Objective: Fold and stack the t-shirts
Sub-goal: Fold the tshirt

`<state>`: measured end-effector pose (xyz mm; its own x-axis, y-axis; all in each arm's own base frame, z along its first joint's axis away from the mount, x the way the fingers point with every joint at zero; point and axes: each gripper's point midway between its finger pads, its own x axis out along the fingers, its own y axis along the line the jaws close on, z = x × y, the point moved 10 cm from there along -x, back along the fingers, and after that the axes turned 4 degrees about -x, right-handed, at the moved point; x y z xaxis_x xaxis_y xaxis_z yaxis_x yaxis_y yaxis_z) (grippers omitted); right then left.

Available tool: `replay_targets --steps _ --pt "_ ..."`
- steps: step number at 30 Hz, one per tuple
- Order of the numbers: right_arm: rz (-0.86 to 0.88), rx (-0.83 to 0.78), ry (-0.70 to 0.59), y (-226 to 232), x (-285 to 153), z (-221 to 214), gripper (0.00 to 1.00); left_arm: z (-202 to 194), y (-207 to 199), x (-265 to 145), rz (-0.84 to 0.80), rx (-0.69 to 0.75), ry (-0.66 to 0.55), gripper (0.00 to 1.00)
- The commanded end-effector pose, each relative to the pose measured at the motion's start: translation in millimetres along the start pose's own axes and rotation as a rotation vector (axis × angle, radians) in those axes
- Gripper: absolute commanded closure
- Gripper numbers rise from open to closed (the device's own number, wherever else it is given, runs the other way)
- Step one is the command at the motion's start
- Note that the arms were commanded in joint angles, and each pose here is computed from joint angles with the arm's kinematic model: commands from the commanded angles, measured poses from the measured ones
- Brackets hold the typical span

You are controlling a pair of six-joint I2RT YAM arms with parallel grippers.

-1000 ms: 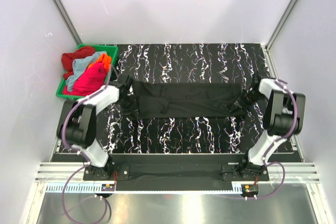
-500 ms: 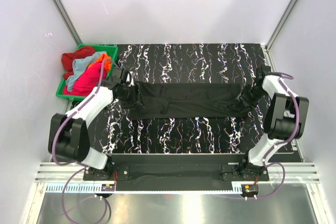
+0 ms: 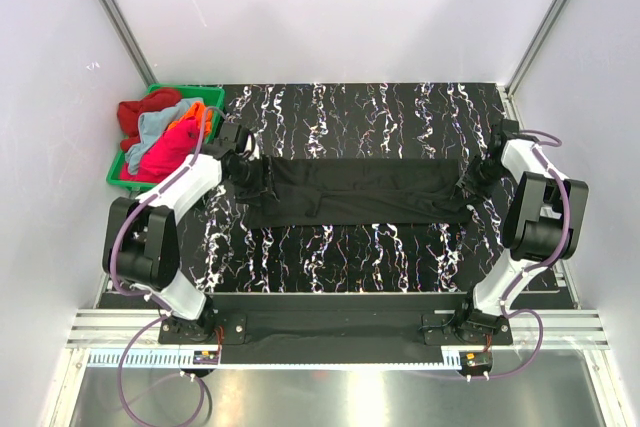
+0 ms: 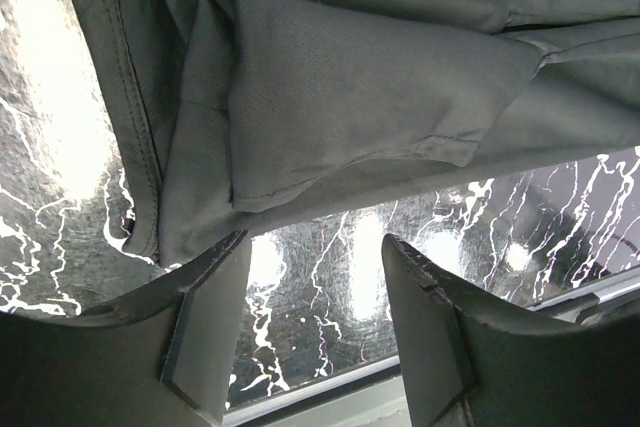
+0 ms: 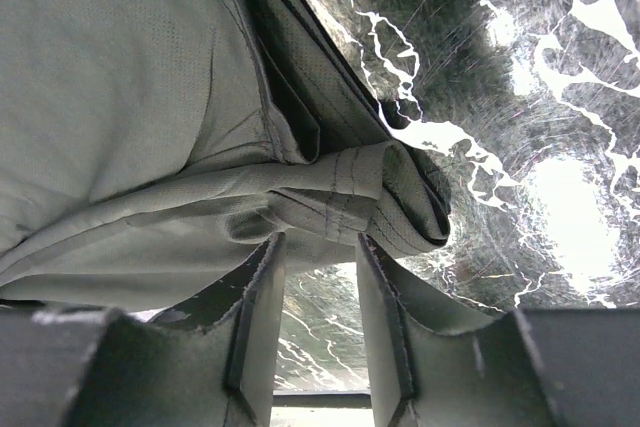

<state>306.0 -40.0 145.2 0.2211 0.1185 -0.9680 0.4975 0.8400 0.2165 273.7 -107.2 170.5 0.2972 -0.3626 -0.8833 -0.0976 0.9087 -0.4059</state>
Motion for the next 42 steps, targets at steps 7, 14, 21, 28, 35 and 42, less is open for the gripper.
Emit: replay_targets --steps 7,14,21,28,35,42 --pt "-0.033 0.004 0.013 -7.1 9.7 -6.2 0.54 23.3 -7.2 -4.8 0.028 0.039 -0.046 0.38" --pt "-0.017 0.006 0.024 -4.8 18.2 0.4 0.6 27.8 -4.4 7.2 0.058 0.024 -0.023 0.31" --pt "0.013 0.012 0.012 -1.3 11.9 0.7 0.8 37.5 -2.4 18.1 0.081 0.021 -0.015 0.33" --pt "0.022 0.012 0.007 0.6 10.7 4.0 0.94 49.2 -6.3 26.1 0.065 0.022 -0.015 0.33" --pt "0.028 0.014 -0.011 3.3 7.5 9.6 1.0 52.9 -5.8 37.1 0.047 0.007 0.009 0.35" --pt "0.038 0.01 -0.011 5.0 7.1 12.6 1.0 55.6 -6.6 38.1 0.047 -0.006 0.0 0.48"
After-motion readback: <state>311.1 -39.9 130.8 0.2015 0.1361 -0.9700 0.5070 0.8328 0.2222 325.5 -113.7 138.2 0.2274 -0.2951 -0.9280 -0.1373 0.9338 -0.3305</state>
